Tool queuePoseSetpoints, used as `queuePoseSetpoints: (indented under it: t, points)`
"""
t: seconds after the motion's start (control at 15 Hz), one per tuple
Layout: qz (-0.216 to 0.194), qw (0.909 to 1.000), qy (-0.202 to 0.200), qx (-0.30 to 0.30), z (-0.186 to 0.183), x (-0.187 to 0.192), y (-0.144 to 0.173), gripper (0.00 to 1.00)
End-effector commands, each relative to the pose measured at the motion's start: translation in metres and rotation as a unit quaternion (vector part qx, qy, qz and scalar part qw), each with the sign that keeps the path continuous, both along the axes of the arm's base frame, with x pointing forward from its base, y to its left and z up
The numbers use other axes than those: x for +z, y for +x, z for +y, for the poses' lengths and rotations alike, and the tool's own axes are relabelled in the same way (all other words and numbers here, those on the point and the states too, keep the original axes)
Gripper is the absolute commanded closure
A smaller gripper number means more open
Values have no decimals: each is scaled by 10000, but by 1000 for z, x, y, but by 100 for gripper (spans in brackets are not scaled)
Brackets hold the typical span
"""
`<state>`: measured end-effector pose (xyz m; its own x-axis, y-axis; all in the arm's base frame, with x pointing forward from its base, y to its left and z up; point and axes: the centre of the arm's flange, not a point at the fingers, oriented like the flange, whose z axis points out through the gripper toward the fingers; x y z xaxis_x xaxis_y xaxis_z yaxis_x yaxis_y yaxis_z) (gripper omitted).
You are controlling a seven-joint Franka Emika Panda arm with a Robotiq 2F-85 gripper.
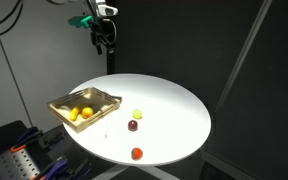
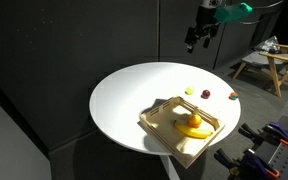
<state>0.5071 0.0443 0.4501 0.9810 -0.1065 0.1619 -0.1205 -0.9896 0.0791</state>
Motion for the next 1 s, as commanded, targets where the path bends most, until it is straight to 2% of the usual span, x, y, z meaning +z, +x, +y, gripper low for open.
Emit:
queuePoseSetpoints:
  t: [0.0, 0.4, 0.93]
  points:
    - [76, 9997, -171, -136, -17, -10, 22, 0]
    - [440, 9986, -222, -197, -39, -52, 29, 0]
    - [857, 9958, 18, -310, -61, -98, 32, 0]
